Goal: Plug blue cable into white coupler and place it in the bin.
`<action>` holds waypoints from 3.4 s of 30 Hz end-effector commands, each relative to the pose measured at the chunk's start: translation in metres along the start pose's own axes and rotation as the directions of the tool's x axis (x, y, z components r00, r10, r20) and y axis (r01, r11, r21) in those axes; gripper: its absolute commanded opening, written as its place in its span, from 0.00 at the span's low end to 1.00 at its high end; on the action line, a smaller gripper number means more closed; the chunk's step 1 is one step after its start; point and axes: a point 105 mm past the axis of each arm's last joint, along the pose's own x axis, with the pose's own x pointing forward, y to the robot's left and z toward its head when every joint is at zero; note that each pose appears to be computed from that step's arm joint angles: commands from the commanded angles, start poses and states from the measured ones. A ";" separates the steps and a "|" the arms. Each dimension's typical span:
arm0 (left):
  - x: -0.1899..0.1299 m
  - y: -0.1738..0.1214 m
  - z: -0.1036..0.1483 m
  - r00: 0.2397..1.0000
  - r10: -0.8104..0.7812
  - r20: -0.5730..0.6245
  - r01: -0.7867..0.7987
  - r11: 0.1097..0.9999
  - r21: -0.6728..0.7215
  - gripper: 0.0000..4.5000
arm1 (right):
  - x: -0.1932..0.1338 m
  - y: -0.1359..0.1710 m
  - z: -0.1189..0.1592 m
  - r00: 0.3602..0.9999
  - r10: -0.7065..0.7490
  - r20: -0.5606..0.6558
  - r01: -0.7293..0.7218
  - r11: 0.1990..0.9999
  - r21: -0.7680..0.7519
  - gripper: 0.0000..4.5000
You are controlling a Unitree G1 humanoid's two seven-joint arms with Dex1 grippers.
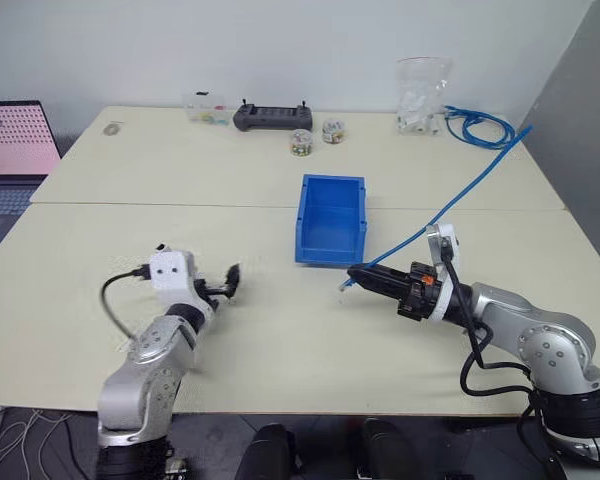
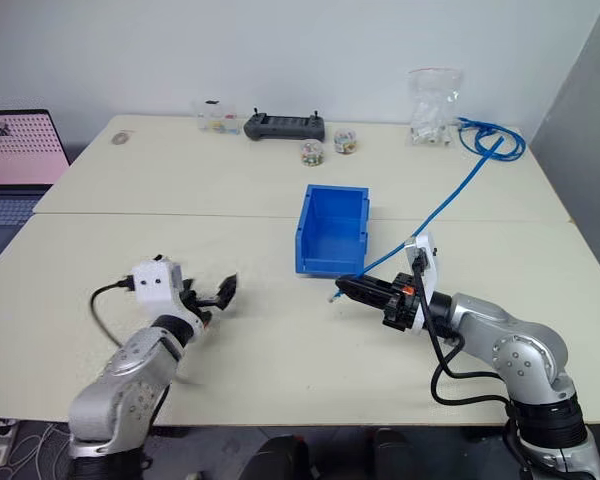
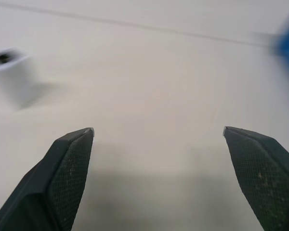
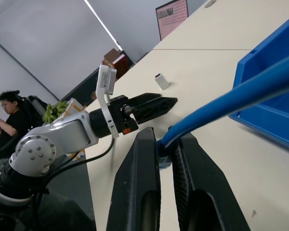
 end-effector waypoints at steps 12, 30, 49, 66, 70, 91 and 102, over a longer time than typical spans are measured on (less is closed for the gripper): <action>0.044 0.019 0.031 0.898 0.423 0.121 -0.419 0.906 -0.060 1.00 | -0.001 0.001 0.015 1.000 0.016 0.020 -0.015 0.998 -0.062 0.02; 0.057 0.020 0.031 0.874 0.471 0.114 -0.463 0.881 -0.091 0.76 | -0.003 -0.001 0.017 1.000 0.008 0.014 -0.007 0.997 -0.071 0.02; 0.047 0.044 0.021 0.928 0.363 0.089 -0.368 0.928 0.054 0.17 | -0.004 0.000 0.014 1.000 -0.011 0.019 0.013 0.997 -0.080 0.02; -0.076 -0.093 -0.026 0.331 -0.854 -0.402 0.915 0.187 0.357 0.17 | -0.014 0.008 0.002 0.998 -0.048 -0.037 0.041 0.983 -0.180 0.02; -0.080 -0.095 -0.026 0.198 -0.832 -0.518 0.932 -0.003 0.363 0.17 | -0.015 0.010 -0.002 0.997 -0.058 -0.045 0.048 0.979 -0.198 0.02; -0.072 -0.110 -0.054 0.018 -0.729 -0.684 0.908 -0.274 0.317 0.17 | 0.013 0.025 -0.050 0.986 0.004 -0.166 -0.073 0.908 -0.413 0.02; -0.076 -0.110 -0.055 0.010 -0.717 -0.697 0.919 -0.269 0.290 0.17 | 0.033 0.018 -0.061 0.980 0.041 -0.192 -0.134 0.858 -0.496 0.02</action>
